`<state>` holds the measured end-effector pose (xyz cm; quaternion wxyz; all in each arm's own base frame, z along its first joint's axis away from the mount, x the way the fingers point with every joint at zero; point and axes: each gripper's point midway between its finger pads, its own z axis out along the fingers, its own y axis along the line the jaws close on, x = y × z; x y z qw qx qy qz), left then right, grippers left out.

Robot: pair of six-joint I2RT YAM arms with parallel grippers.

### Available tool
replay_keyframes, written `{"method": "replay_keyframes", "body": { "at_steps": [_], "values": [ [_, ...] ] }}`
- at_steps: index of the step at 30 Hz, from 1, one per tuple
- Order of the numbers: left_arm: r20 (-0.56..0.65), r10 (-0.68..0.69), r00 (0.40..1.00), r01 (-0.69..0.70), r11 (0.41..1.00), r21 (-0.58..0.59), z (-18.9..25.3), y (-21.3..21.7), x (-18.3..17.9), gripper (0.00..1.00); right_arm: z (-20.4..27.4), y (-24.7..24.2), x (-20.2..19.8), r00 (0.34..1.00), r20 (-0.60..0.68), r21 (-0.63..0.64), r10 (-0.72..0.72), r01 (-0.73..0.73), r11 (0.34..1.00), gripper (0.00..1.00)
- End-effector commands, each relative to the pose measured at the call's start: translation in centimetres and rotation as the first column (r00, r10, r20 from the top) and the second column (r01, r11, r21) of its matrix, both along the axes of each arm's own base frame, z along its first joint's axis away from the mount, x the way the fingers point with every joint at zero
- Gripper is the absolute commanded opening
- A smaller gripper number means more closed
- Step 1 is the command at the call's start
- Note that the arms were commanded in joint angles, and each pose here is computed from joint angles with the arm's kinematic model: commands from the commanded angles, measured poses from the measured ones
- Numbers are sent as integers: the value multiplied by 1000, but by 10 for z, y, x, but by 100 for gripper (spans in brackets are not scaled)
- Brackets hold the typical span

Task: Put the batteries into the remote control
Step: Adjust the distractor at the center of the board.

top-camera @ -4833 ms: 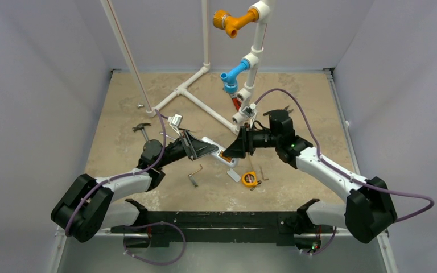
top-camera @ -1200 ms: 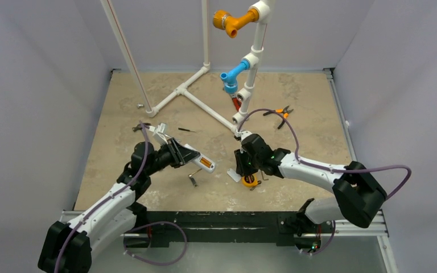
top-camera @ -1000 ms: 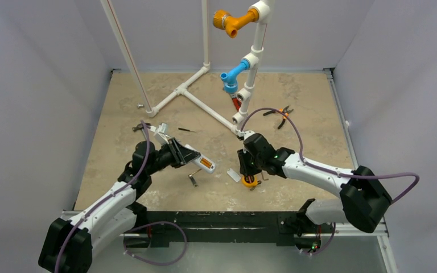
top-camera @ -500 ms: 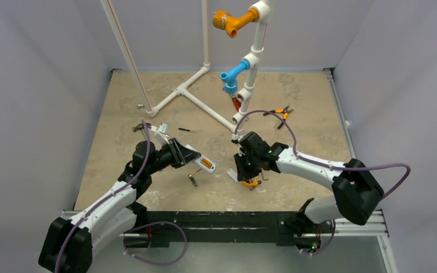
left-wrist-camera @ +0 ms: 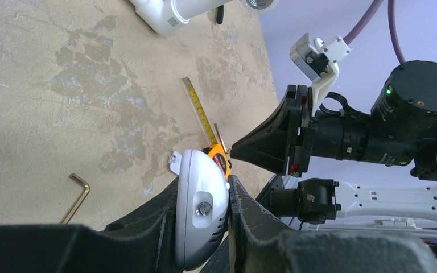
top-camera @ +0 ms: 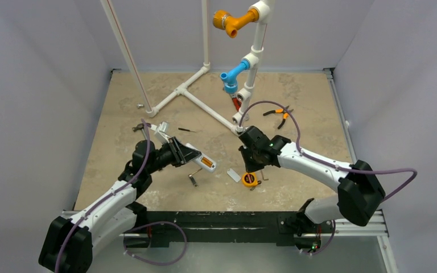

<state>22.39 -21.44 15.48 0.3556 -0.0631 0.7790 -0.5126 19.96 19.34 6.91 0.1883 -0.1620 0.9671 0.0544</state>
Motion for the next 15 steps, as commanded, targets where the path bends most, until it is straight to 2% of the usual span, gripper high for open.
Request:
{"method": "replay_keyframes", "body": {
  "at_steps": [1,4,6,9,11,13,15],
  "values": [
    [104,-7,995,11,999,-40,34,-4,8,0,27,55,-9,994,20,329,106,-107,938,13],
    [104,-6,995,10,999,-41,34,-3,8,0,22,73,-29,977,-69,415,202,-156,896,13],
    [104,-5,995,9,999,-40,34,-3,9,0,9,70,-36,969,-133,391,210,-144,909,13],
    [107,-8,994,13,999,-42,36,-4,9,0,-15,47,-38,968,-198,247,153,-102,964,12],
    [106,-8,994,13,999,-42,36,-4,9,0,-25,36,-45,955,-257,184,150,-104,977,12],
    [104,-8,994,13,999,-41,35,-4,9,0,-34,7,-35,973,-227,-10,50,-54,998,8],
    [104,-11,995,15,999,-41,35,-5,9,0,-30,-21,-20,990,-140,-165,-26,2,986,5]
  ]
}}
